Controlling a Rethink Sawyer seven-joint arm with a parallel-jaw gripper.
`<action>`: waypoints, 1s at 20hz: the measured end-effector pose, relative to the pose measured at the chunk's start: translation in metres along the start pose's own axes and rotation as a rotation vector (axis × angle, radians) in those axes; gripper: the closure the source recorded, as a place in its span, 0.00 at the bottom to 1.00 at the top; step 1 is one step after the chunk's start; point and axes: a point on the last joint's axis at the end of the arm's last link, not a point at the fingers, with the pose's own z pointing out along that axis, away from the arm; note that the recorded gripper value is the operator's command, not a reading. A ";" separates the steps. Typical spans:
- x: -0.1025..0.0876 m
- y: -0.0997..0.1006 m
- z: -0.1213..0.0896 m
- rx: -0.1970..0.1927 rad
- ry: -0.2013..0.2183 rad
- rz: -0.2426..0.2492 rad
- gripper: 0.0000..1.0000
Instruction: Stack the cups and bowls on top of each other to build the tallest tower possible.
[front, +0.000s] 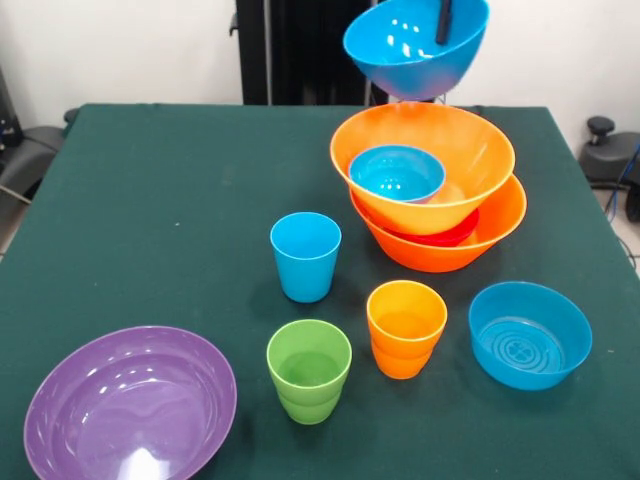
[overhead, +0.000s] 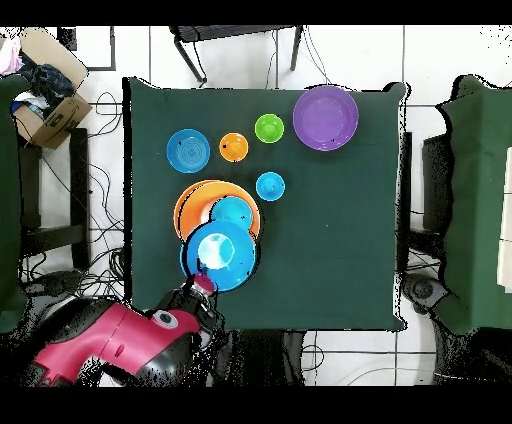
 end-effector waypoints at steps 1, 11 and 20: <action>-0.002 -0.001 0.000 0.001 -0.004 -0.002 1.00; -0.031 -0.016 0.005 0.018 -0.043 -0.029 1.00; -0.049 -0.023 0.013 0.041 -0.045 -0.074 1.00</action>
